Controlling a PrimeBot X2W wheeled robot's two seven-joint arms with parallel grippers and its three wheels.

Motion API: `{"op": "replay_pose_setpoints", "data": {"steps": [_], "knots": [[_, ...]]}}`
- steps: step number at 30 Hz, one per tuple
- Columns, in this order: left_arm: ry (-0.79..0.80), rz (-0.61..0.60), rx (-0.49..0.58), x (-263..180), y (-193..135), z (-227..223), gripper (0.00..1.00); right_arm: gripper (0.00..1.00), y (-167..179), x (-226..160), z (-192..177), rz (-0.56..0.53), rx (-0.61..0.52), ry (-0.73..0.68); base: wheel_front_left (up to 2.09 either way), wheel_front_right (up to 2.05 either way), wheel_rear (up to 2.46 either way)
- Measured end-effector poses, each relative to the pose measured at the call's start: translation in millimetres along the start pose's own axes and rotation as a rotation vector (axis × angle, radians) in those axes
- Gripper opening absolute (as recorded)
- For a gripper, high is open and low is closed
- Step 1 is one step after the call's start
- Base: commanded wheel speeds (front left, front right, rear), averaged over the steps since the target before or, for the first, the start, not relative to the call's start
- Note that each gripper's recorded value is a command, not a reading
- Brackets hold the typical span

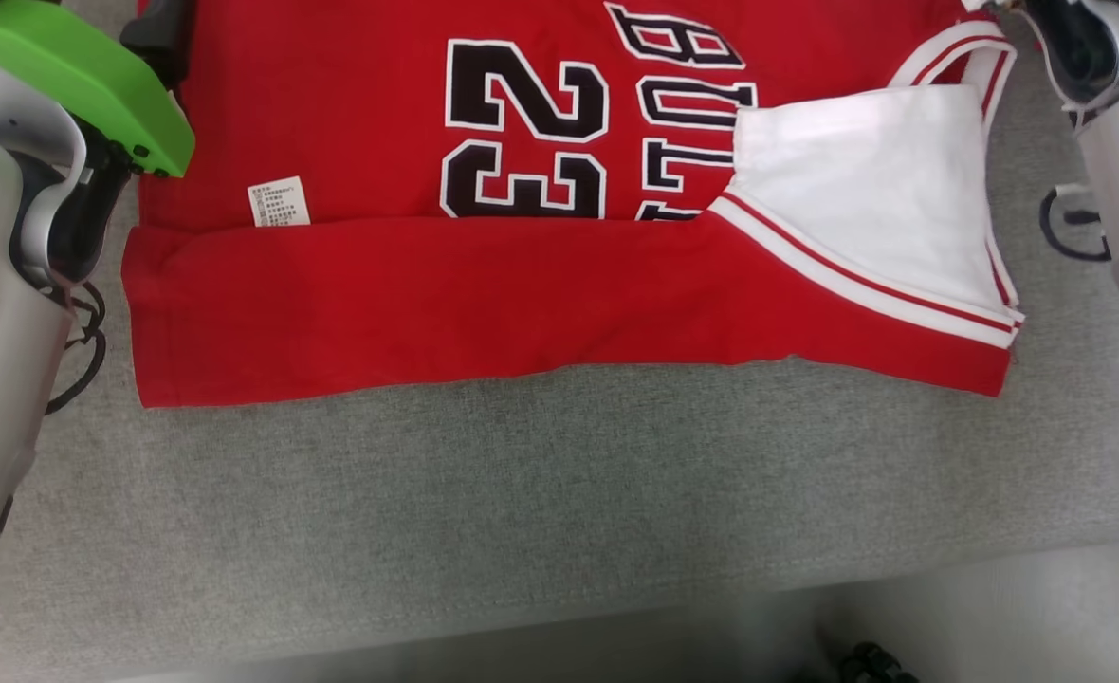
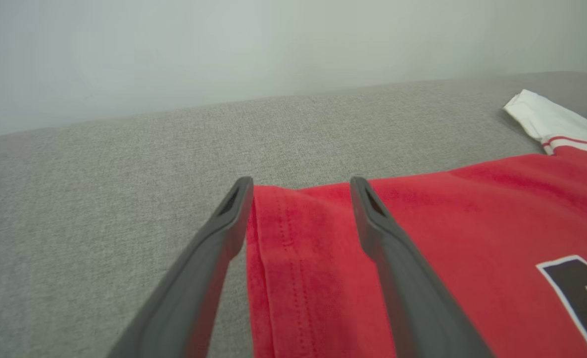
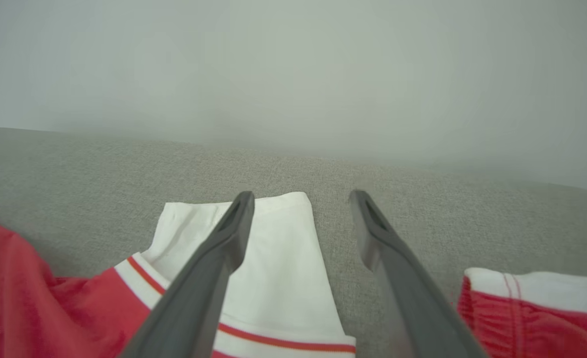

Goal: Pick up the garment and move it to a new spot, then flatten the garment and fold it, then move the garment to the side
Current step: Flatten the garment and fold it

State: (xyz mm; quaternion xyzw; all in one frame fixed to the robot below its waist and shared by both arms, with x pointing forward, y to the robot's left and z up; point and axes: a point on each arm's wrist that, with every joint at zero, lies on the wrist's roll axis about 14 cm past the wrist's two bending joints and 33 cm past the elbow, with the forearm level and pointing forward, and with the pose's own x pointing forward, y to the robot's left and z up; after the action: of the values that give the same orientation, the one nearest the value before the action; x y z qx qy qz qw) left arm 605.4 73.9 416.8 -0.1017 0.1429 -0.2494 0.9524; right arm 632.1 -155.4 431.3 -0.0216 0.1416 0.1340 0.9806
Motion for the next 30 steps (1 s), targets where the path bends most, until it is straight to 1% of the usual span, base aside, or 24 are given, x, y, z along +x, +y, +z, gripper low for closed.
{"op": "replay_pose_setpoints", "data": {"steps": [4,8,11,15,17,20,23,25,30], "knots": [[0.027,-0.016,-0.016,6.4,-2.7,-16.1,1.00,1.00,-1.3,16.0,-11.4,0.000,0.016,0.049,0.00,0.00,0.00],[0.057,-0.028,-0.025,6.7,-4.8,-31.7,1.00,1.00,-3.7,31.2,-14.3,0.000,0.032,0.081,0.00,0.00,0.00],[0.060,-0.028,-0.023,8.3,-2.8,-35.0,1.00,1.00,-3.9,42.5,-14.9,0.004,0.036,0.097,0.00,0.00,0.00],[0.053,-0.017,-0.018,8.8,5.0,-37.2,1.00,1.00,-7.0,53.6,-26.8,-0.005,0.084,0.134,0.00,0.00,0.00],[0.048,-0.013,-0.019,8.0,7.5,-40.4,1.00,1.00,-4.5,57.4,-38.4,-0.001,0.088,0.171,0.00,0.00,0.00],[0.039,-0.011,-0.017,7.9,9.1,-42.0,1.00,1.00,8.9,61.7,-56.1,0.023,0.101,0.231,0.00,0.00,0.00],[0.036,-0.011,-0.015,8.4,9.4,-42.4,1.00,1.00,17.9,64.3,-65.5,0.041,0.107,0.284,0.00,0.00,0.00],[0.033,-0.009,-0.015,8.4,9.8,-42.6,1.00,1.00,17.2,66.3,-64.8,0.039,0.108,0.295,0.00,0.00,0.00],[0.029,-0.008,-0.016,8.0,10.3,-43.2,1.00,1.00,9.2,74.2,-49.7,0.020,0.109,0.282,0.00,0.00,0.00]]}}
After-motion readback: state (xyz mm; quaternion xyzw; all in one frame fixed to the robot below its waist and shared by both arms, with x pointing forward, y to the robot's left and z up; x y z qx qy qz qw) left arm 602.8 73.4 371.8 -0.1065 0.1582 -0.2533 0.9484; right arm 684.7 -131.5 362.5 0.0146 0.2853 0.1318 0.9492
